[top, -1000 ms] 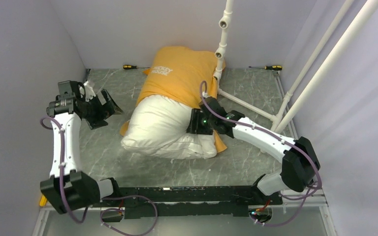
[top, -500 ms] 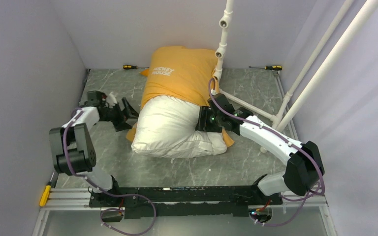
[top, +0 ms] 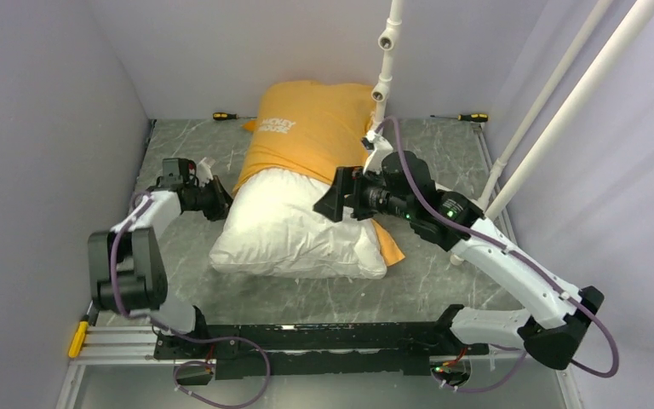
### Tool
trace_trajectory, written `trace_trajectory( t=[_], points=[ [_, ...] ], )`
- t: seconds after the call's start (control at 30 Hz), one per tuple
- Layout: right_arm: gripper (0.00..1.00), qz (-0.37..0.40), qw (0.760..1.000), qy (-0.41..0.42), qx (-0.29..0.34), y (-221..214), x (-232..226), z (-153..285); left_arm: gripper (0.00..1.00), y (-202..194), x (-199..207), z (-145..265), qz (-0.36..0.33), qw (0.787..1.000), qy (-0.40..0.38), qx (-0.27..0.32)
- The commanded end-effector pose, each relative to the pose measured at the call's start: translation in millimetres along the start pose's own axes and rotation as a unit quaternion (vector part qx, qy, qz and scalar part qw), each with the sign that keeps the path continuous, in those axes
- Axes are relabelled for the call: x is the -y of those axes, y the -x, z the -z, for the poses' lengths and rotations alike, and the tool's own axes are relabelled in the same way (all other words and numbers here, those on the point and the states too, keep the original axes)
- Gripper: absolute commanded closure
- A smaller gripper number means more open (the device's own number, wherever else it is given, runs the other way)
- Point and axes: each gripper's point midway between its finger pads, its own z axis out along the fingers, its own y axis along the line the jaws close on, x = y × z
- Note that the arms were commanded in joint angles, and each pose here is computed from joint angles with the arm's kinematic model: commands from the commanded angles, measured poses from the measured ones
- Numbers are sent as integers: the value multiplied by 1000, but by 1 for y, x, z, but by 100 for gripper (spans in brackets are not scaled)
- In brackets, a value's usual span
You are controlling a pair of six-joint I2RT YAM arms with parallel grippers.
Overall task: Put the pillow into the pillowcase
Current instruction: Stuff the pillow into the pillowcase.
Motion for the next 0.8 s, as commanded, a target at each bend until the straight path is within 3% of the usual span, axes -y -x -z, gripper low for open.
trace_trajectory(
  t=[0.0,0.17,0.33,0.5,0.6,0.63,0.67,0.77],
  points=[
    [7,89,990,99,56,20,-84,17,100,-9,46,44,-50,997,-28,51],
    [4,192,979,51,40,-21,-105,-32,100,-29,70,73,-43,996,-31,71],
    [0,313,945,-73,55,-78,-96,-89,100,-45,87,92,-41,995,-46,75],
    [1,326,908,-245,100,-79,-53,-108,100,-57,110,109,-61,993,-63,79],
    [5,316,892,-308,101,-69,-28,-116,100,-66,129,124,-74,990,-91,84],
    [22,313,890,-318,91,-67,-18,-121,100,-70,133,128,-75,989,-98,84],
    [55,305,890,-327,85,-64,-7,-124,100,-73,138,133,-78,988,-105,86],
    [96,271,904,-321,78,-50,18,-133,100,-83,151,147,-87,984,-120,94]
  ],
)
